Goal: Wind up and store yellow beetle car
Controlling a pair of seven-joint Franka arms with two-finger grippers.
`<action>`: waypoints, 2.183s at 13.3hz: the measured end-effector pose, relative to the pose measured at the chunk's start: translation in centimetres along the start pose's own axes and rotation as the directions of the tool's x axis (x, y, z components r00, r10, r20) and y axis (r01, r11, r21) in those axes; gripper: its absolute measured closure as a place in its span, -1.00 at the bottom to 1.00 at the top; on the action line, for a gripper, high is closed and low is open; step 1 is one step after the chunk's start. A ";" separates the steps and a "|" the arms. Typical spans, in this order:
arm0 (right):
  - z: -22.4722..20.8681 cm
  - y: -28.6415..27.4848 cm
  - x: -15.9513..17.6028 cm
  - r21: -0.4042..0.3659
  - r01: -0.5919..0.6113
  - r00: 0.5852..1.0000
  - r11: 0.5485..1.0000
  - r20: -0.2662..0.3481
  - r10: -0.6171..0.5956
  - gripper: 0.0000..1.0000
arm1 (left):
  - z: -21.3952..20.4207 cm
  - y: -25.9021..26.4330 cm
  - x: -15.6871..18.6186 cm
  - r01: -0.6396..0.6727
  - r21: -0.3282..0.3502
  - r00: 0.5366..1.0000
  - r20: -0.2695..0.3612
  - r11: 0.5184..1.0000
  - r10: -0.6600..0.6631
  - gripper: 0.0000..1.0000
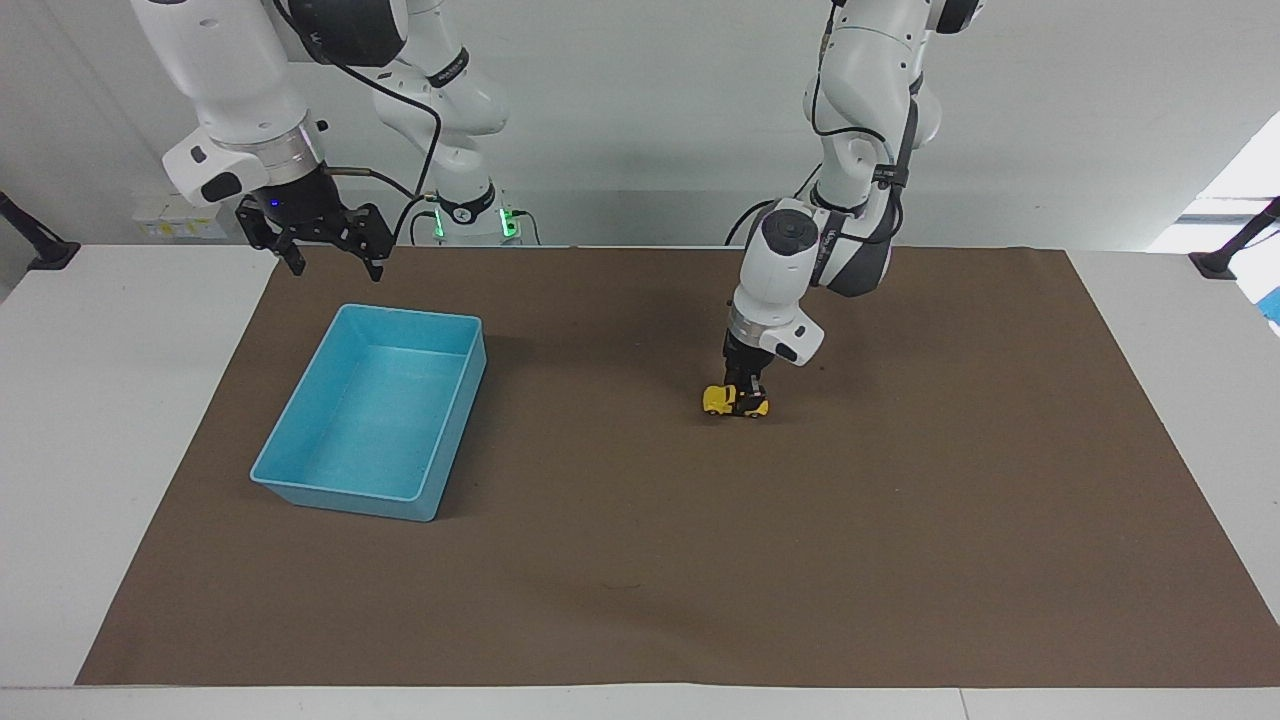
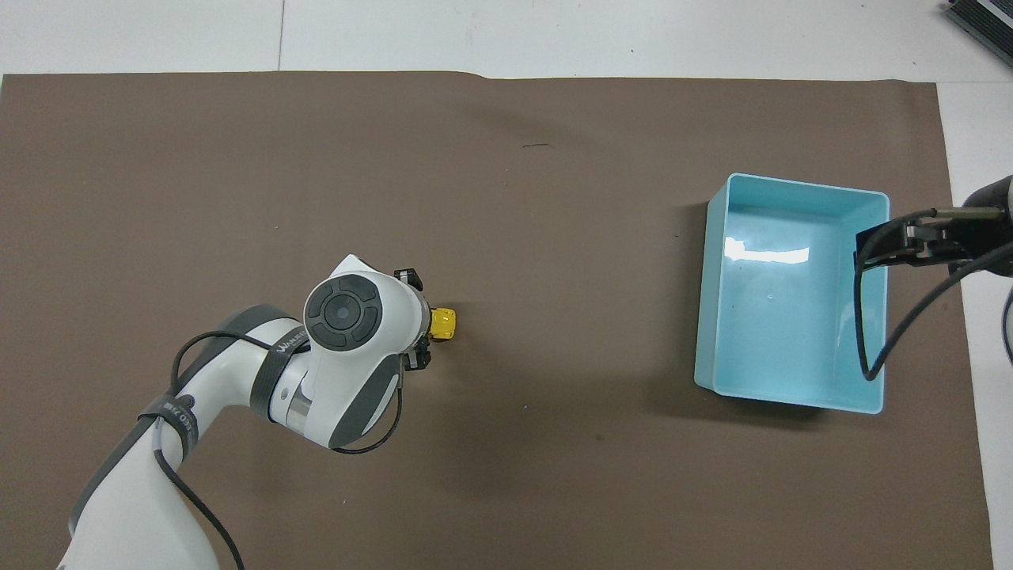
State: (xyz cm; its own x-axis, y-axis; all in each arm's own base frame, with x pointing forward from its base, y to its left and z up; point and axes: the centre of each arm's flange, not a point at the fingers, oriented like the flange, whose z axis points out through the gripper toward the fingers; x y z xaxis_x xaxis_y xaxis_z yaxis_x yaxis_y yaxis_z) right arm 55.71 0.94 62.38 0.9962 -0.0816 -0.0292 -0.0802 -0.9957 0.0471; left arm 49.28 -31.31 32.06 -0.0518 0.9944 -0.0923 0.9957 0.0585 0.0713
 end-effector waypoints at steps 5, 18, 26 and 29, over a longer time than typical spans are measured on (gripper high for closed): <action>0.0 0.6 0.1 0.000 -0.012 1.000 1.000 0.001 0.012 -1.00 | 0.0 0.0 0.2 -0.010 0.000 1.000 -0.002 1.000 0.010 0.14; 0.0 0.2 0.0 0.003 -0.004 1.000 1.000 -0.002 0.004 -1.00 | -0.8 2.4 10.8 0.126 0.020 0.991 -0.041 0.992 -0.125 0.16; 0.1 0.2 0.0 0.002 -0.004 1.000 1.000 0.002 0.004 -1.00 | 0.1 3.3 11.5 0.146 0.053 0.988 -0.063 0.988 -0.143 -0.44; 0.2 0.2 0.0 0.002 -0.003 1.000 1.000 0.003 0.003 -1.00 | -1.3 4.8 10.8 0.145 0.062 0.988 -0.066 0.987 -0.141 -1.00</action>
State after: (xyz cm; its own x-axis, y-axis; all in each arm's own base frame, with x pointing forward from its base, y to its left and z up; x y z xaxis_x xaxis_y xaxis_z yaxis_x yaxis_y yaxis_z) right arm 55.72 0.75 62.18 0.9959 -0.0851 -0.0321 -0.0837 -0.9955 0.0449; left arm 53.36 -20.21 32.72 -0.1969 0.9798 -0.0356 0.9804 0.1969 -0.0049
